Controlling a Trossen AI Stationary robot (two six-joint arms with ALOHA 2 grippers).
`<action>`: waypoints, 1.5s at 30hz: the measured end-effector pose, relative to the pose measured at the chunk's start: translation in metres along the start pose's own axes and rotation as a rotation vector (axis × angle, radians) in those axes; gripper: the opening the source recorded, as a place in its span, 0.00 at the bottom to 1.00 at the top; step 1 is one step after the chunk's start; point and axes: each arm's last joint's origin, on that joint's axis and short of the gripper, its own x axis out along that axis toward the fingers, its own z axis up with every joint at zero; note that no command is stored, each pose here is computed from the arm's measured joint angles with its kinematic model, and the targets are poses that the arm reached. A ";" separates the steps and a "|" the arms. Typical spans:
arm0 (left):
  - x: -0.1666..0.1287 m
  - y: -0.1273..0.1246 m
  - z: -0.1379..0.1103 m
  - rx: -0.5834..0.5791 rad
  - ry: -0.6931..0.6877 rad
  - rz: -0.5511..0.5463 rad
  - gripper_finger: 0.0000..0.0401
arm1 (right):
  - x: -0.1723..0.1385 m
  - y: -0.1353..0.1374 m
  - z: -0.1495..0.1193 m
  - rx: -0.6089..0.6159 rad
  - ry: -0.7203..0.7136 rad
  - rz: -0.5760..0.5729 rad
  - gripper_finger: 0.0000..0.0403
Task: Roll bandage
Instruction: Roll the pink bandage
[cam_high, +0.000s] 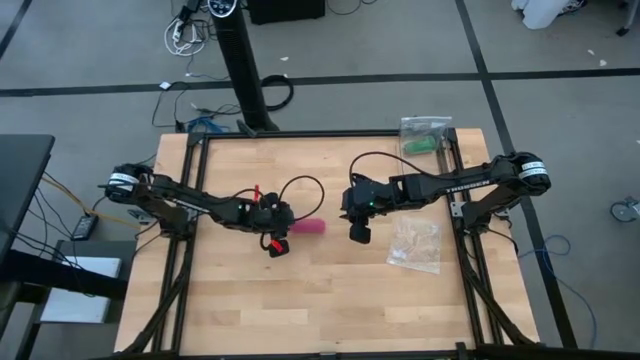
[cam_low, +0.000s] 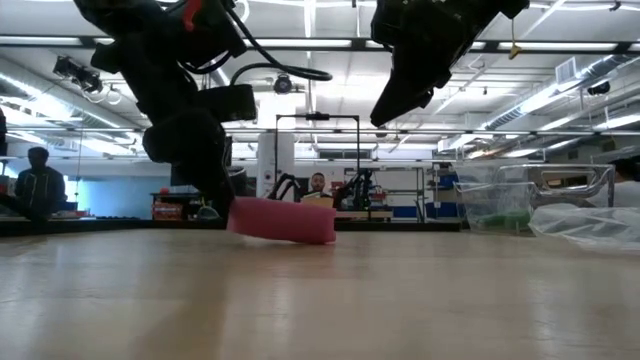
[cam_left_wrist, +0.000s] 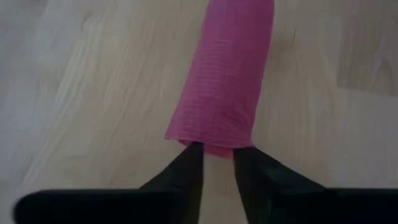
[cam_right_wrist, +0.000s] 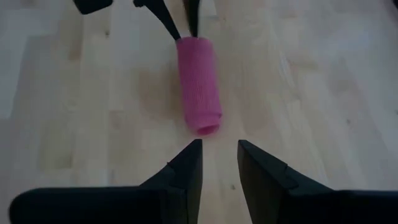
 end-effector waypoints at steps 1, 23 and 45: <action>0.000 0.000 0.000 0.003 0.005 0.001 0.19 | 0.000 0.000 0.000 0.000 0.002 -0.003 0.25; 0.000 0.008 -0.026 -0.060 0.165 0.170 0.16 | 0.006 0.000 -0.009 0.020 0.040 0.016 0.24; 0.019 0.009 -0.019 -0.137 -0.064 0.001 0.01 | 0.123 0.004 -0.033 0.088 0.079 0.018 0.01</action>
